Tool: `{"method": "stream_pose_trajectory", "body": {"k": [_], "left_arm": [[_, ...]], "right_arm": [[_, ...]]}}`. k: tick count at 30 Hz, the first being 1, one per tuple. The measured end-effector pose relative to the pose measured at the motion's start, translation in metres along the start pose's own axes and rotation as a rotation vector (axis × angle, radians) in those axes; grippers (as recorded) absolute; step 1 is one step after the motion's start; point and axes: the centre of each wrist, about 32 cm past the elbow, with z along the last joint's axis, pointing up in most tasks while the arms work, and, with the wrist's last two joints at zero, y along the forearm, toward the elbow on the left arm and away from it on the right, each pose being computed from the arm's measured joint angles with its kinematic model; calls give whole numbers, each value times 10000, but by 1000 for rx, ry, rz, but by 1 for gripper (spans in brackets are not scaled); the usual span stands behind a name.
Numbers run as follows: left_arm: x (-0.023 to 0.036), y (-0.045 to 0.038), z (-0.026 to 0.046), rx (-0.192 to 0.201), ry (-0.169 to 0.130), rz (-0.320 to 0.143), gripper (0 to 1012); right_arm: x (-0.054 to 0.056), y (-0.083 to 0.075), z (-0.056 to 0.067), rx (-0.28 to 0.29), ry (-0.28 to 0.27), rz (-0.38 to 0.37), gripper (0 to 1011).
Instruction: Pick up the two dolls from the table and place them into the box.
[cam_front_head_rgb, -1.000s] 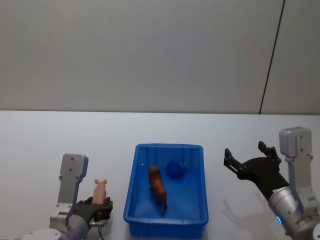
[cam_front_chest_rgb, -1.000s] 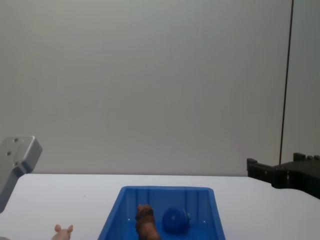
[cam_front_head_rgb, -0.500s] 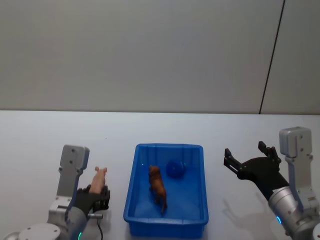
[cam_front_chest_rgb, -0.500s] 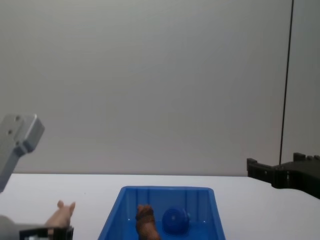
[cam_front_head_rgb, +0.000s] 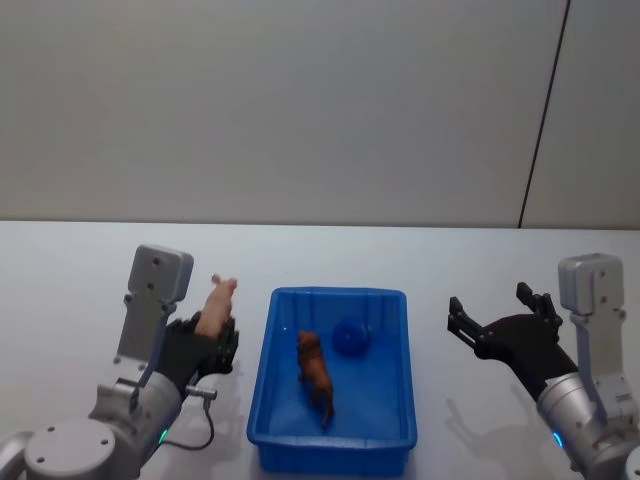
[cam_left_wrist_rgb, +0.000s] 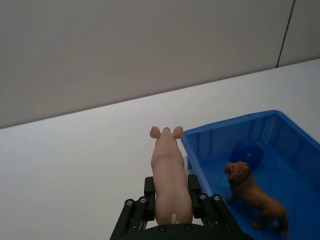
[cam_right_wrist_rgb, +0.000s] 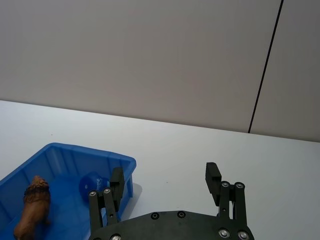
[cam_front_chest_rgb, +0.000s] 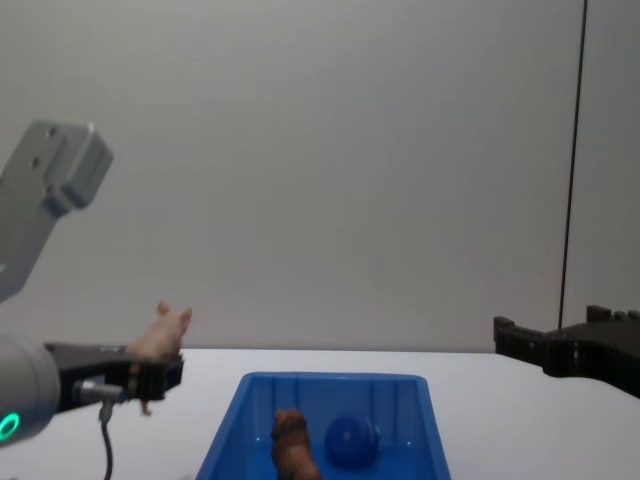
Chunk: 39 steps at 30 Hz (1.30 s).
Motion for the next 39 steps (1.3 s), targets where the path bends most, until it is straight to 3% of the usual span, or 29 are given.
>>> {"method": "stream_pose_trajectory", "body": {"k": [13, 15, 27, 31, 39], "left_arm": [[30, -21, 153, -116, -42, -153, 383], [37, -39, 180, -139, -48, -198, 383], [38, -147, 242, -204, -56, -372, 387], [31, -204, 253, -221, -53, -445, 508], [11, -283, 255, -237, -48, -538, 762]], "right_arm": [[0, 0, 0, 0, 0, 0, 1001], [0, 0, 0, 0, 0, 0, 1001], [0, 0, 0, 0, 0, 0, 1001], [0, 0, 0, 0, 0, 0, 1001], [0, 0, 0, 0, 0, 0, 1001]]}}
